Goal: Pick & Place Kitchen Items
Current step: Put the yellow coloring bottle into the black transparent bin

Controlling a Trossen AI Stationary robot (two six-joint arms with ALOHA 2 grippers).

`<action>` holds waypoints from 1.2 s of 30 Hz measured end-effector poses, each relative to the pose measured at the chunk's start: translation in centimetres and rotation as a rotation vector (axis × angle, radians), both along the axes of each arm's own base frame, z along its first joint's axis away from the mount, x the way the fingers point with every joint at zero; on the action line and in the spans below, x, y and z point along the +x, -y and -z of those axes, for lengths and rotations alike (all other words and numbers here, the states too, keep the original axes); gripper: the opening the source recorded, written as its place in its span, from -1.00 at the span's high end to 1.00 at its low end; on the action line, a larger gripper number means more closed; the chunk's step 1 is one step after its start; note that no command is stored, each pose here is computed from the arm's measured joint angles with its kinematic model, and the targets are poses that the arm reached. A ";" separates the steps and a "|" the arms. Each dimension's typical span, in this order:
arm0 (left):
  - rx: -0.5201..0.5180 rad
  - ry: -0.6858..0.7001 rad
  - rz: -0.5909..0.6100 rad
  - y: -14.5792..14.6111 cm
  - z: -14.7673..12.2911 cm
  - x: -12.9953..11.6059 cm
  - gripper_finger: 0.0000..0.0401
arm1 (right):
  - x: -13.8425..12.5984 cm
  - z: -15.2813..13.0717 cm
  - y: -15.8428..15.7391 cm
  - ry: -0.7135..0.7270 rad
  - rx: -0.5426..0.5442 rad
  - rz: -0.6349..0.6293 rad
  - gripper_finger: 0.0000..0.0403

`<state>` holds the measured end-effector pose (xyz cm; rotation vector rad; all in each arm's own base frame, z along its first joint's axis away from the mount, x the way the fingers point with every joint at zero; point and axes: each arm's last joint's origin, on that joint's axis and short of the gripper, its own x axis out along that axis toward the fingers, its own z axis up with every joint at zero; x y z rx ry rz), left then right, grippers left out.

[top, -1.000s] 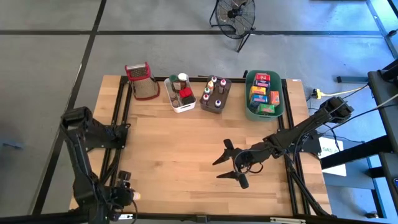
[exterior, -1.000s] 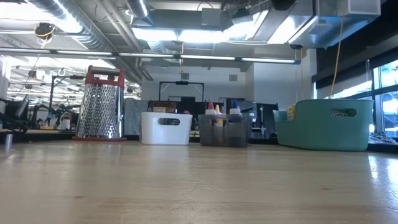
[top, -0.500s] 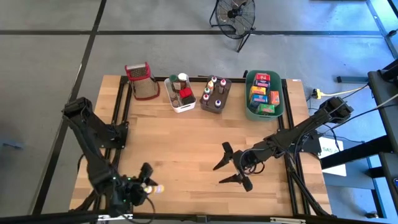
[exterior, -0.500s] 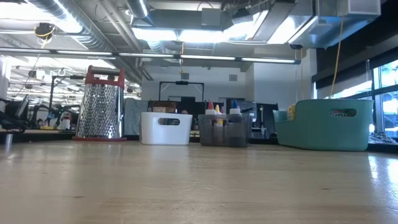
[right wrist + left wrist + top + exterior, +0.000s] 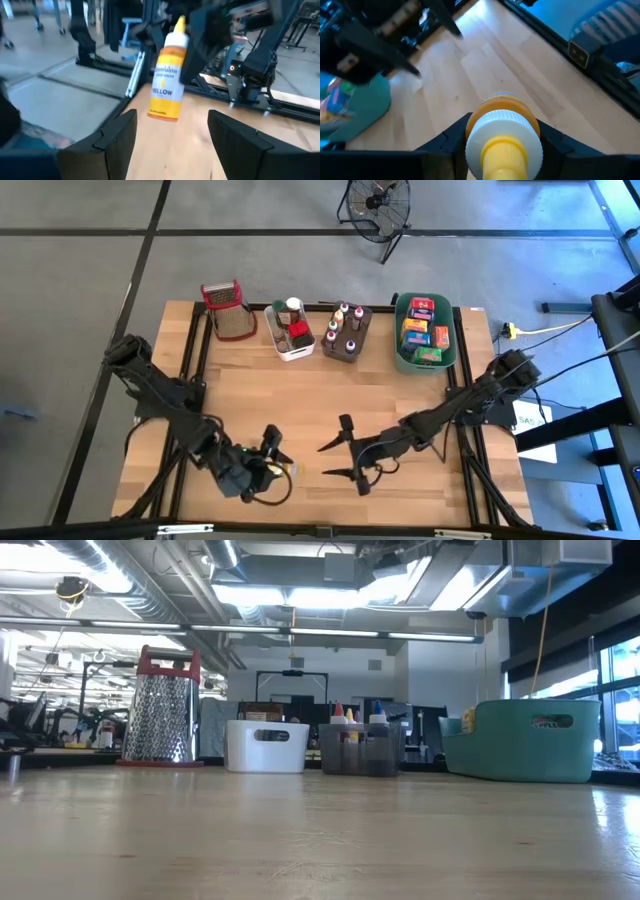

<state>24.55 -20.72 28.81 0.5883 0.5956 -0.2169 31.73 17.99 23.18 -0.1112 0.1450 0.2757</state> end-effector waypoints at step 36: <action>0.008 -0.006 -0.028 -3.5 0.0 3.2 0.25 | 3.5 -0.7 -1.3 -0.117 -0.087 0.159 -0.67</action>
